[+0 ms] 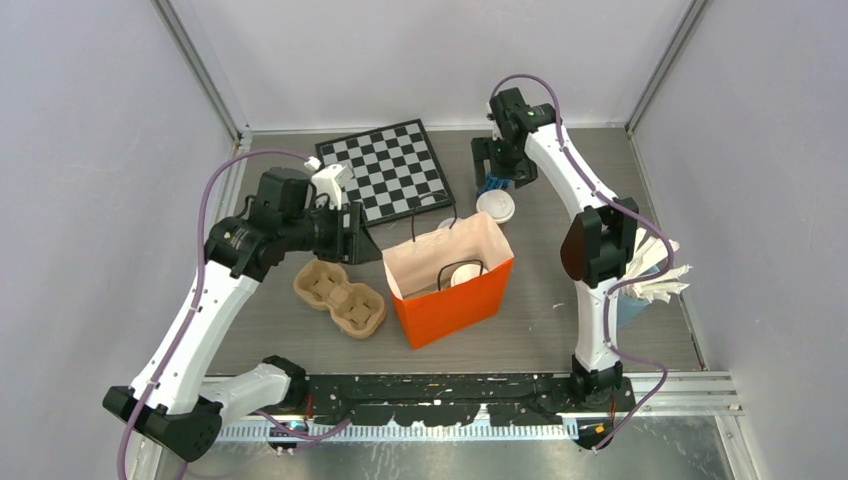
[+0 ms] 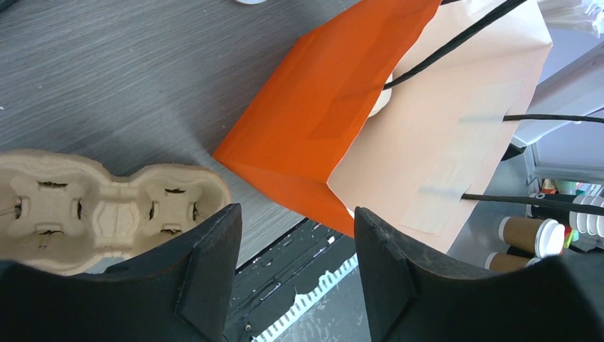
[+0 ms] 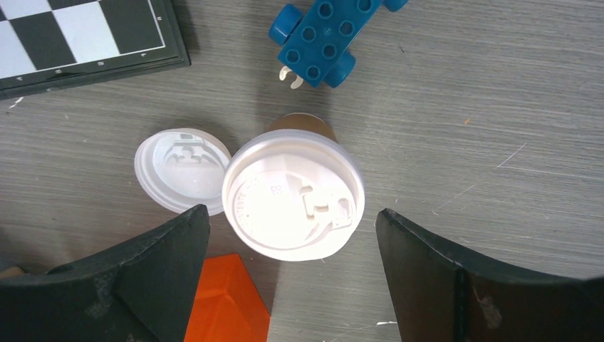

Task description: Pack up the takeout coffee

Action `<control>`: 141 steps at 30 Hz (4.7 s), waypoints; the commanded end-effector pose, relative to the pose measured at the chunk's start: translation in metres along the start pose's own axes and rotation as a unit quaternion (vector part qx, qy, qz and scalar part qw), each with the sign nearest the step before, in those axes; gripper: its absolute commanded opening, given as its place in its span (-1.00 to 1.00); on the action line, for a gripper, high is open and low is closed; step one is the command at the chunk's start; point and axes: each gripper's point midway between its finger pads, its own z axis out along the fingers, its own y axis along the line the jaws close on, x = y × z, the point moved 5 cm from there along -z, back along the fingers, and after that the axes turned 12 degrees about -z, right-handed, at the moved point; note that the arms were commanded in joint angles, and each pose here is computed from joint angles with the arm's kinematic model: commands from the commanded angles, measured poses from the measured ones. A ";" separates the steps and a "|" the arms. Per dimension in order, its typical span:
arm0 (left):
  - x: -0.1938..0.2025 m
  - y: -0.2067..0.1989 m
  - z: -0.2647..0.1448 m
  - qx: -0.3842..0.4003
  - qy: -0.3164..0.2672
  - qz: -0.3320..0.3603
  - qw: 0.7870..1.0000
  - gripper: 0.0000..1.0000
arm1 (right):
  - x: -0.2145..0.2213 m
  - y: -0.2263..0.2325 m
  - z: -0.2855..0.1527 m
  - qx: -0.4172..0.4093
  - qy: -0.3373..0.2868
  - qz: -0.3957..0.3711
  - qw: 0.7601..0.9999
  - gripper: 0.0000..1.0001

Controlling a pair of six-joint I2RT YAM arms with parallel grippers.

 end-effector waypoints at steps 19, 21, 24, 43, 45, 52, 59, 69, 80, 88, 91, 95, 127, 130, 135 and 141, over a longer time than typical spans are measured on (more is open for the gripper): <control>-0.009 -0.008 -0.015 0.002 -0.026 0.010 1.000 0.24 | 0.010 0.008 0.017 0.023 0.039 -0.036 0.998 0.81; -0.009 -0.008 -0.015 0.002 -0.025 0.011 1.000 0.24 | 0.012 0.008 0.017 0.025 0.040 -0.038 0.998 0.81; -0.008 -0.007 -0.014 0.001 -0.024 0.010 1.000 0.25 | 0.014 0.008 0.018 0.027 0.043 -0.038 0.998 0.80; -0.009 -0.009 -0.010 0.012 -0.022 0.002 1.000 0.24 | 0.012 0.005 0.003 0.037 0.020 -0.044 0.998 0.80; -0.009 -0.010 -0.010 0.013 -0.023 0.003 1.000 0.24 | 0.014 0.006 0.005 0.032 0.024 -0.044 0.998 0.81; -0.008 -0.010 -0.011 0.013 -0.023 0.003 1.000 0.25 | 0.005 0.010 -0.007 0.023 -0.002 -0.049 0.999 0.82; -0.009 -0.010 -0.010 0.014 -0.022 0.004 1.000 0.25 | 0.007 0.011 -0.006 0.023 -0.002 -0.051 0.998 0.82; -0.009 -0.011 -0.012 0.014 -0.021 0.007 1.000 0.25 | 0.017 0.011 0.007 0.020 0.013 -0.052 0.998 0.82; -0.010 -0.011 -0.011 0.014 -0.023 0.005 1.000 0.24 | 0.016 0.011 0.008 0.020 0.014 -0.054 0.998 0.58; -0.024 -0.019 -0.017 0.008 -0.065 -0.037 0.997 0.22 | 0.010 -0.004 -0.048 0.051 -0.027 -0.039 0.998 0.57; -0.026 -0.020 -0.018 0.008 -0.080 -0.068 0.994 0.20 | 0.010 -0.009 -0.078 0.066 -0.047 -0.037 0.996 0.56; -0.024 -0.021 -0.018 0.007 -0.087 -0.105 0.991 0.19 | 0.010 -0.012 -0.118 0.073 -0.082 -0.026 0.994 0.56; 0.027 -0.031 -0.006 0.012 0.032 -0.138 0.990 0.10 | 0.101 0.044 -0.306 -0.051 -0.302 -0.037 0.951 0.57; 0.023 -0.030 0.001 0.009 0.032 -0.132 0.991 0.06 | 0.105 0.051 -0.314 -0.087 -0.322 -0.036 0.942 0.57; 0.016 -0.030 0.012 0.013 0.028 -0.112 0.993 -0.10 | 0.116 0.063 -0.315 -0.136 -0.324 -0.052 0.935 0.57; 0.006 -0.030 0.022 0.023 0.008 -0.083 0.996 -0.63 | 0.129 0.071 -0.308 -0.164 -0.304 -0.073 0.936 0.56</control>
